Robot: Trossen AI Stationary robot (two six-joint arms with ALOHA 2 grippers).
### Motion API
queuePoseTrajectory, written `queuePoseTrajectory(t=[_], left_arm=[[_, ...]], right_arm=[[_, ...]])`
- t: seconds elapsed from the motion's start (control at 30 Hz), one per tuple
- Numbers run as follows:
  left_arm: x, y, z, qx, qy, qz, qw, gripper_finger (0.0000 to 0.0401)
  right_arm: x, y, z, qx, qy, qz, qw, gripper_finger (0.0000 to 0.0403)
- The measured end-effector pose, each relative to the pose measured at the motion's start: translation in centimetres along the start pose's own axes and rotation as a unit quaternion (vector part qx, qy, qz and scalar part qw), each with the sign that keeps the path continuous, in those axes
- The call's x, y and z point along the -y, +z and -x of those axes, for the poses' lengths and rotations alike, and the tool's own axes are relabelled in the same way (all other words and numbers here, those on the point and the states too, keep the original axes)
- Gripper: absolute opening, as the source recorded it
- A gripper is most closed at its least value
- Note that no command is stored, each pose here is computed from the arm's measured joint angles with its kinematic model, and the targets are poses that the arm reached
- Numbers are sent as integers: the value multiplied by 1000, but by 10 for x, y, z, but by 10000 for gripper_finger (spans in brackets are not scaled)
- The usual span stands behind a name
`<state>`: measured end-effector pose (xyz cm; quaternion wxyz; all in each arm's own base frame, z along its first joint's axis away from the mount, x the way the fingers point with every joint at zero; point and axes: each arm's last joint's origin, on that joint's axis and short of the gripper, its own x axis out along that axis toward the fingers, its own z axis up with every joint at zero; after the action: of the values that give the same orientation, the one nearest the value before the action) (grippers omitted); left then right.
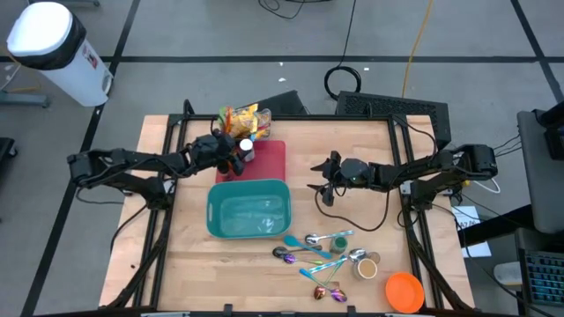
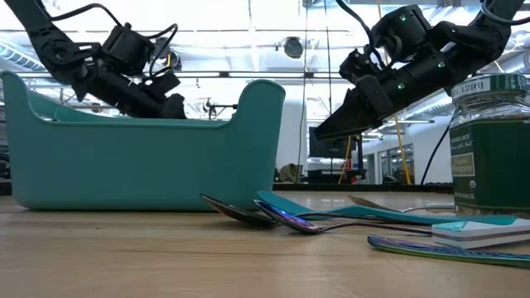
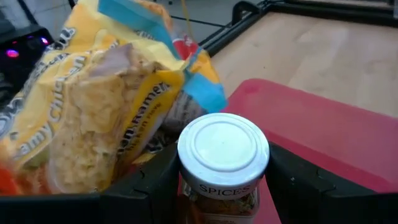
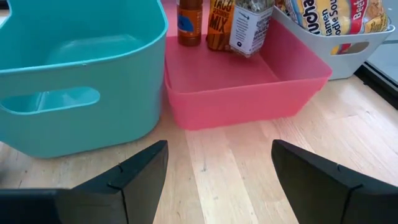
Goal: Pick & Place Food Item
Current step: Put the white seasoning bottle into the red bin
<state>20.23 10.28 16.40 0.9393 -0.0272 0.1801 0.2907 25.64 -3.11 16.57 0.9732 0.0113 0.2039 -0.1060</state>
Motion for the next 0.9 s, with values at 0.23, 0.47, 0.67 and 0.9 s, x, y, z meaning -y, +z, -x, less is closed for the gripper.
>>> queuePoseTrajectory(t=[0.23,0.47,0.67,0.9], left_arm=[[-1,-5,-5,-12,28,-4,1000,230],[0,-5,-5,-13,30,-2,999,224],[0,-5,-5,-12,30,-1,999,252],[0,-4,-5,-7,29,2,1000,280]], right_arm=[[0,2,0,11,0,-1,1000,277],[0,2,0,10,0,-1,1000,275],[0,2,0,10,0,-1,1000,278],[0,2,0,10,1,-1,1000,278]])
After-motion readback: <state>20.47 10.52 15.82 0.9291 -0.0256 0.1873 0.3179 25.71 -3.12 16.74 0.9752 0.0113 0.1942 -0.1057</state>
